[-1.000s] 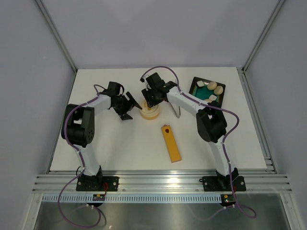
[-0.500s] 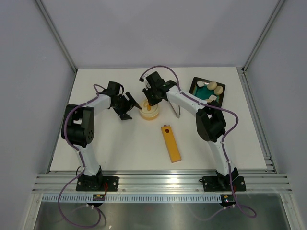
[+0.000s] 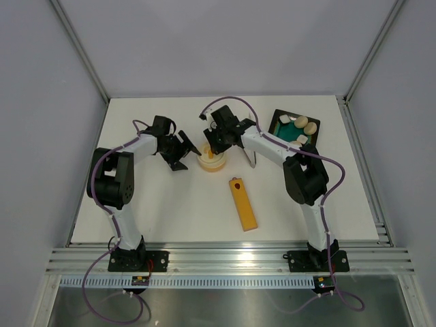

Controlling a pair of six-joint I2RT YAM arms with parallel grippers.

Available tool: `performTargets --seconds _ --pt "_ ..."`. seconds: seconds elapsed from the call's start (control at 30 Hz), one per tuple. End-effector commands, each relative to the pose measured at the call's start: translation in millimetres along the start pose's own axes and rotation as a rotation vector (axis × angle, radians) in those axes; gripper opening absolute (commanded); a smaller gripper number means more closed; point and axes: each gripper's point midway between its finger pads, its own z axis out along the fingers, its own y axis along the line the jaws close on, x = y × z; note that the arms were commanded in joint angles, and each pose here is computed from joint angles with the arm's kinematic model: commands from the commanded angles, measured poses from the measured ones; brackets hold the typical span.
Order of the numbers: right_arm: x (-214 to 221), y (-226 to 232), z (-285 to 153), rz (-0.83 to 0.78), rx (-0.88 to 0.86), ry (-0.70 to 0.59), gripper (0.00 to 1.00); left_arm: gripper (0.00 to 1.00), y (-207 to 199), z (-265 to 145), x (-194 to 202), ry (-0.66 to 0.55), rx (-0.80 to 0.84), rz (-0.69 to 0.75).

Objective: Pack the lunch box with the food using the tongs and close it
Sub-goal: Close the box lid on the packing box.

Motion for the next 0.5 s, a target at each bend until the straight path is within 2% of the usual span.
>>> performTargets --seconds 0.0,0.47 --pt "-24.9 13.3 -25.3 -0.035 -0.055 -0.083 0.34 0.84 6.9 3.5 -8.1 -0.021 -0.044 -0.002" --pt "-25.2 22.7 -20.2 -0.093 -0.038 -0.077 0.33 0.83 5.3 1.9 -9.4 -0.021 -0.045 -0.002"
